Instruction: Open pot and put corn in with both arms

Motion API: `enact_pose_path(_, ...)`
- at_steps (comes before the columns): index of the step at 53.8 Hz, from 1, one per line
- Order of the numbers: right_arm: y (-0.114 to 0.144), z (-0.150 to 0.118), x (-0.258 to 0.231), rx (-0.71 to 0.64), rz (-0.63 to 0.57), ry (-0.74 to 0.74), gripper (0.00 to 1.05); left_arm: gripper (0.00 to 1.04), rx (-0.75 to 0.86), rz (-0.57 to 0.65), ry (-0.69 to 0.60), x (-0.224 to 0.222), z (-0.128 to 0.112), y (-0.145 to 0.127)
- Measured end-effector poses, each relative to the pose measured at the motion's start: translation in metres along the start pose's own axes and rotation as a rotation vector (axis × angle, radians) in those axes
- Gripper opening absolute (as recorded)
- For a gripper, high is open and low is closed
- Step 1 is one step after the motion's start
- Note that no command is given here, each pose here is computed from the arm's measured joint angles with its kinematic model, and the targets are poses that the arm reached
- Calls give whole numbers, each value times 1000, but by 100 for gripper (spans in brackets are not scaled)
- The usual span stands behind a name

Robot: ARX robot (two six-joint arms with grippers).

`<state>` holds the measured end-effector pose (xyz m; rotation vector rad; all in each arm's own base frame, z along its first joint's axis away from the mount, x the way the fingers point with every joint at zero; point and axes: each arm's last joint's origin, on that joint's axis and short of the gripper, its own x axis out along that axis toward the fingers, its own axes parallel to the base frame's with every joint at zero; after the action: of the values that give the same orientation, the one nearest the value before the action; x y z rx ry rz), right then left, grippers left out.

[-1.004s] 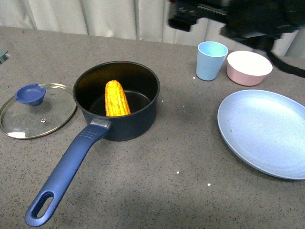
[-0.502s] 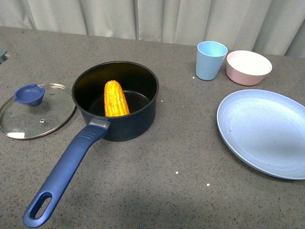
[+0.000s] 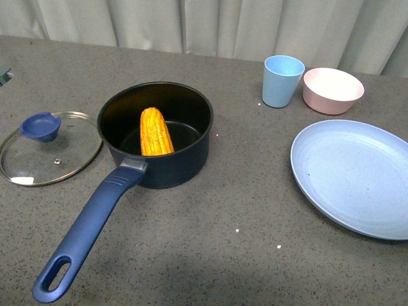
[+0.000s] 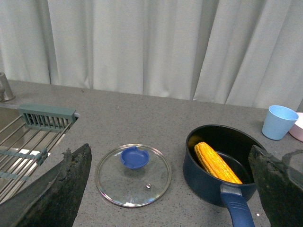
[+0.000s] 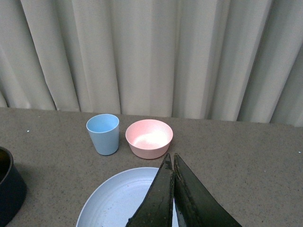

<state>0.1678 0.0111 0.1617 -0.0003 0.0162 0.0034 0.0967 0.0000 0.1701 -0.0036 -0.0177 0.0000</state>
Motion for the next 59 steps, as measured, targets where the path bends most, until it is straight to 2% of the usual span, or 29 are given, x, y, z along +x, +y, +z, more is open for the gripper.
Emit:
enact_pose_path(10, -11, 0, -13, 1, -6, 0, 1, 98, 0, 0, 0, 0, 0, 0)
enact_pose_path(59, -11, 6, -51, 1, -2, -24, 1, 98, 0, 0, 0, 0, 0, 0)
